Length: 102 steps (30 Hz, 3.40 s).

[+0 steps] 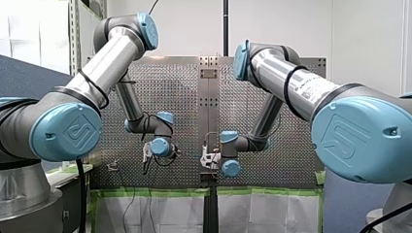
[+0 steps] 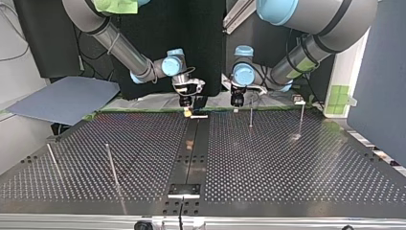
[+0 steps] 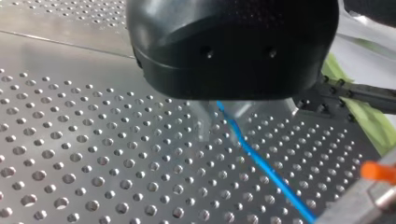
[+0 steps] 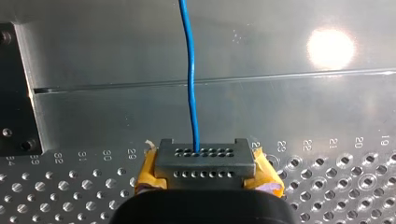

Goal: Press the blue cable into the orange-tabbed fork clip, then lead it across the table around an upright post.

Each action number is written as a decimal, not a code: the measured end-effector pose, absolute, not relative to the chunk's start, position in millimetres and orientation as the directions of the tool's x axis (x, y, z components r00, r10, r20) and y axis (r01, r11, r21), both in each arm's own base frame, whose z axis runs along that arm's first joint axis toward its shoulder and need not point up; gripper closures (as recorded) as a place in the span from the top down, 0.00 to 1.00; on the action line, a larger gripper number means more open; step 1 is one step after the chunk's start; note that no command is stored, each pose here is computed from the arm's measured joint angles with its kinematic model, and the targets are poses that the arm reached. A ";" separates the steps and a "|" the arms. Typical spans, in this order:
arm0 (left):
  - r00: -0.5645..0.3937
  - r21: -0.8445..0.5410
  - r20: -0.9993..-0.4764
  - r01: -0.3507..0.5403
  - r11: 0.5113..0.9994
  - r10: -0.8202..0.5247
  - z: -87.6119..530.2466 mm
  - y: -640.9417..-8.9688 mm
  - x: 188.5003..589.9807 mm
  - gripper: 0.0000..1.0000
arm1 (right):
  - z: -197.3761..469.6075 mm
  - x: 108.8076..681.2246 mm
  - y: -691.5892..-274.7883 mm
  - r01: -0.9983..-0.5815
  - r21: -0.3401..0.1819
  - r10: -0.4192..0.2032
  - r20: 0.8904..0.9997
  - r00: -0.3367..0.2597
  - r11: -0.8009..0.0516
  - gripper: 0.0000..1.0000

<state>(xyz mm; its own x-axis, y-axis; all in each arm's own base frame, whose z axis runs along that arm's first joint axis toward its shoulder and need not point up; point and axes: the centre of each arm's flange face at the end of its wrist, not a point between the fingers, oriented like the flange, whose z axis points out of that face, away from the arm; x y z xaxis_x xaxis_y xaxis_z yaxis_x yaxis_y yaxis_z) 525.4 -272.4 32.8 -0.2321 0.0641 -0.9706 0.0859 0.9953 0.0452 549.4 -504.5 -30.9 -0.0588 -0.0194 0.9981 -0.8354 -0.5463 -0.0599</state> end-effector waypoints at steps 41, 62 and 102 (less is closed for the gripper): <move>-0.304 0.145 -0.943 -0.009 0.989 0.135 39.7 -274.6 522.9 0.75 | -31.2 550.2 -503.3 -0.835 -0.056 -0.020 0.998 -0.054 -0.548 0.00; -0.306 0.084 -0.948 0.012 0.996 0.083 41.0 -287.1 538.0 0.75 | -31.3 550.1 -503.2 -0.828 -0.054 -0.025 0.999 -0.048 -0.558 0.00; -0.310 0.093 -0.948 -0.043 0.995 0.075 13.6 -294.5 548.1 0.02 | -32.1 553.0 -499.3 -0.822 -0.052 -0.031 0.999 -0.042 -0.568 0.00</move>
<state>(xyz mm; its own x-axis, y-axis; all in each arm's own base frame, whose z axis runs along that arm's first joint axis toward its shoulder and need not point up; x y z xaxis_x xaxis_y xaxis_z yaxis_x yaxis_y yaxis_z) 548.1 -294.5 13.6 -0.3098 0.0751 -0.9478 -0.0429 0.9948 0.0928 553.0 -499.3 -32.1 -0.0424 -0.0308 0.9986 -0.8216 -0.5676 -0.0524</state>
